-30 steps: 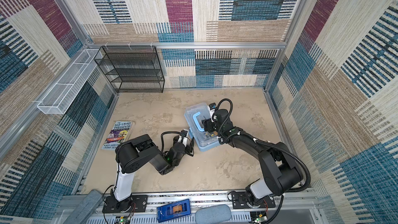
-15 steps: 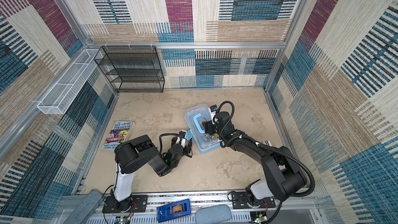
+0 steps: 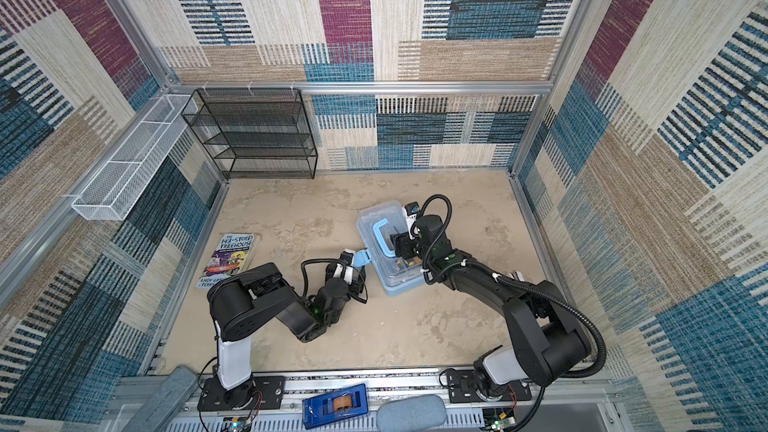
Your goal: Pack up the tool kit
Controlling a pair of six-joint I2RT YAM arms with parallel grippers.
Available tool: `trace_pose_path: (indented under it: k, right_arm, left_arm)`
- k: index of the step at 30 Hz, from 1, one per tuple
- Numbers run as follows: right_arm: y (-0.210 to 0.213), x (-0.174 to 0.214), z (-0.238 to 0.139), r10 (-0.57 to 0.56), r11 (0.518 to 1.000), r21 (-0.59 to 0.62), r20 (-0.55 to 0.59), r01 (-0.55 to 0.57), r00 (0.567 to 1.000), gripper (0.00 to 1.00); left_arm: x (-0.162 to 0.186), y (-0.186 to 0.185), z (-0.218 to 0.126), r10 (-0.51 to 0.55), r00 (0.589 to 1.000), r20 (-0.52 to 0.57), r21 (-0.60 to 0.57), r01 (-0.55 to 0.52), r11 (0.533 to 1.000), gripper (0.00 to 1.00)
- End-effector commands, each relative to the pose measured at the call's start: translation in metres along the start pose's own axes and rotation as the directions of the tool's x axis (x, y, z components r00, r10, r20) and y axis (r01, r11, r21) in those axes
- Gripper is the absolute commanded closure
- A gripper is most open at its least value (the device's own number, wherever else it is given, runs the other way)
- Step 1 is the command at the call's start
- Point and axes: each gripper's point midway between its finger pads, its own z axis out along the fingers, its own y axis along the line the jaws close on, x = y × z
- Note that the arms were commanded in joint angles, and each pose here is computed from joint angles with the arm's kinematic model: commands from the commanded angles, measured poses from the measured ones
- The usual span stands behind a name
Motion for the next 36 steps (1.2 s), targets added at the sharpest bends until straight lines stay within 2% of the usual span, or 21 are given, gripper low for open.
trace_pose_path:
  k: [1, 6, 14, 19, 28, 36]
  right_arm:
    - [0.002, 0.114, -0.012, 0.114, 0.993, 0.017, -0.424, -0.117, 0.899, 0.25]
    - [0.001, 0.11, -0.006, 0.09, 0.996, 0.016, -0.419, -0.092, 0.904, 0.25]
    - [0.004, 0.099, 0.008, 0.051, 0.998, -0.014, -0.405, -0.062, 0.913, 0.24]
    - [0.007, 0.098, 0.012, 0.021, 0.998, -0.041, -0.413, -0.042, 0.91, 0.24]
    - [0.007, 0.103, 0.012, -0.025, 0.998, -0.061, -0.431, -0.002, 0.902, 0.24]
    - [0.006, 0.09, 0.017, -0.136, 0.99, -0.094, -0.388, 0.108, 0.912, 0.24]
  left_arm:
    - [-0.015, 0.006, -0.002, 0.0, 0.999, 0.048, -0.027, 0.002, 1.0, 0.26]
    - [-0.021, 0.006, -0.003, 0.015, 0.998, 0.065, -0.029, -0.013, 0.999, 0.26]
    - [-0.033, 0.009, -0.008, -0.018, 0.997, 0.079, -0.028, 0.021, 0.999, 0.26]
    - [-0.038, 0.01, -0.004, 0.036, 0.997, 0.073, -0.046, -0.033, 0.998, 0.25]
    - [-0.042, 0.015, -0.003, 0.049, 0.996, 0.077, -0.055, -0.045, 0.997, 0.24]
    - [-0.048, 0.021, 0.001, 0.069, 0.997, 0.036, -0.046, -0.067, 0.997, 0.23]
